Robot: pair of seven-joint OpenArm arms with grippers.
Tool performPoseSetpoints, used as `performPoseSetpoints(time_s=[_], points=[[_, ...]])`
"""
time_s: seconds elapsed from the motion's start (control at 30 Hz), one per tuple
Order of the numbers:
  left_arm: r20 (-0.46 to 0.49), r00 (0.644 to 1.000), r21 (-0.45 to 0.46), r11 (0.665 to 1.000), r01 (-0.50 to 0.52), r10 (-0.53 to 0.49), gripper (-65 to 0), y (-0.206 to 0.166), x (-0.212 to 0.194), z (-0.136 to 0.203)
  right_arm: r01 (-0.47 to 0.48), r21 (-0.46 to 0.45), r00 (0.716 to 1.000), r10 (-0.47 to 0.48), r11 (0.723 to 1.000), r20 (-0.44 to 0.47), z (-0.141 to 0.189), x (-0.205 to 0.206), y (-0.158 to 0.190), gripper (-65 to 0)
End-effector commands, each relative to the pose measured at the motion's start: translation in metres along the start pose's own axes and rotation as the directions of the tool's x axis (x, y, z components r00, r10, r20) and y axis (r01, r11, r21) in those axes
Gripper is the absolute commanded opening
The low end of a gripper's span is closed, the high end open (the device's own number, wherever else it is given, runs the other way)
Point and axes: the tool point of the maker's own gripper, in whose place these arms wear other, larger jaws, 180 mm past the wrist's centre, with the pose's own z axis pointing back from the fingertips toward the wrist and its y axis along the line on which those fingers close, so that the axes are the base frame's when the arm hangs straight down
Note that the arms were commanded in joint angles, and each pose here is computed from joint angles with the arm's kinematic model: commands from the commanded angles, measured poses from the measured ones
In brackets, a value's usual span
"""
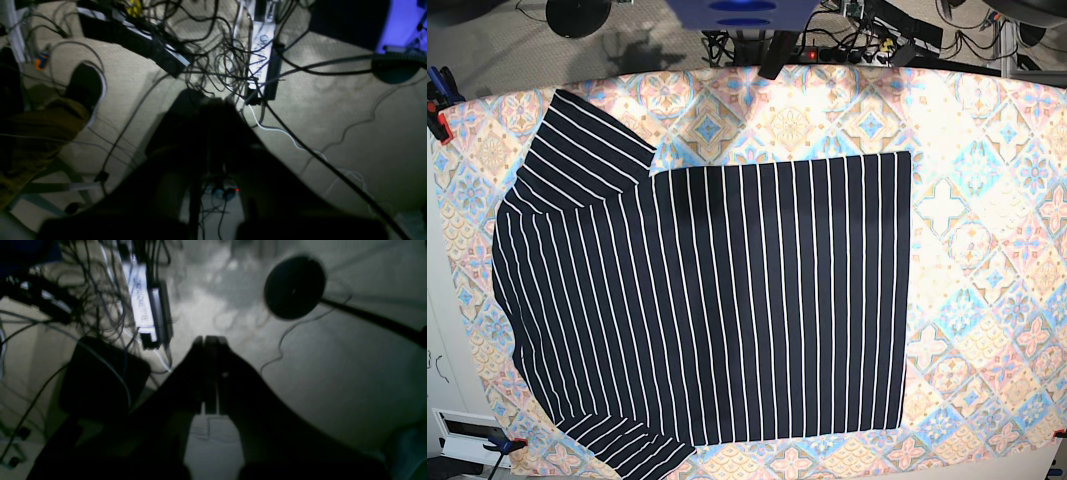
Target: Fold the T-shirt properly
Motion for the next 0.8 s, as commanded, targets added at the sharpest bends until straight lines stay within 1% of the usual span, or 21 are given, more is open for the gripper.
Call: performPoseSetpoints(time_s=[0.0, 0.17, 0.23, 0.37, 0.47, 0.6, 0.73, 0.77], points=[[-0.004, 1.0, 0.002, 1.0, 0.007, -0.007, -65.0, 0.001, -0.01, 0.007, -0.01, -0.014, 1.0, 0.01, 1.0, 0.011, 0.007, -0.005, -0.009, -65.0], [0.067, 0.998, 0.0, 1.0, 0.011, -0.011, -65.0, 0.0, 0.002, 0.022, -0.023, -0.02, 0.997, 0.025, 1.0, 0.075, 0.025, -0.001, -0.015, -65.0], [0.095, 0.995, 0.0, 1.0, 0.012, -0.012, -65.0, 0.0, 0.009, 0.028, -0.015, -0.049, 0.995, 0.02, 0.999, 0.099, 0.031, 0.004, -0.028, -65.0], [0.166, 0.986, -0.002, 1.0, 0.015, -0.015, -65.0, -0.001, 0.025, 0.046, 0.019, -0.122, 0.984, 0.003, 0.992, 0.177, 0.048, 0.023, -0.058, -65.0], [0.237, 0.971, -0.003, 1.0, 0.018, -0.017, -65.0, -0.002, 0.042, 0.066, 0.017, -0.157, 0.97, 0.022, 0.987, 0.243, 0.067, 0.04, -0.074, -65.0], [0.334, 0.942, -0.005, 1.0, 0.023, -0.02, -65.0, -0.004, 0.069, 0.098, -0.004, -0.167, 0.947, 0.057, 0.986, 0.315, 0.09, 0.062, -0.079, -65.0], [0.384, 0.923, -0.008, 1.0, 0.024, -0.019, -65.0, -0.006, 0.103, 0.13, -0.033, -0.172, 0.914, 0.1, 0.985, 0.394, 0.112, 0.091, -0.081, -65.0], [0.4, 0.917, -0.01, 1.0, 0.021, -0.015, -65.0, -0.006, 0.113, 0.139, -0.037, -0.174, 0.909, 0.105, 0.984, 0.404, 0.116, 0.097, -0.081, -65.0]])
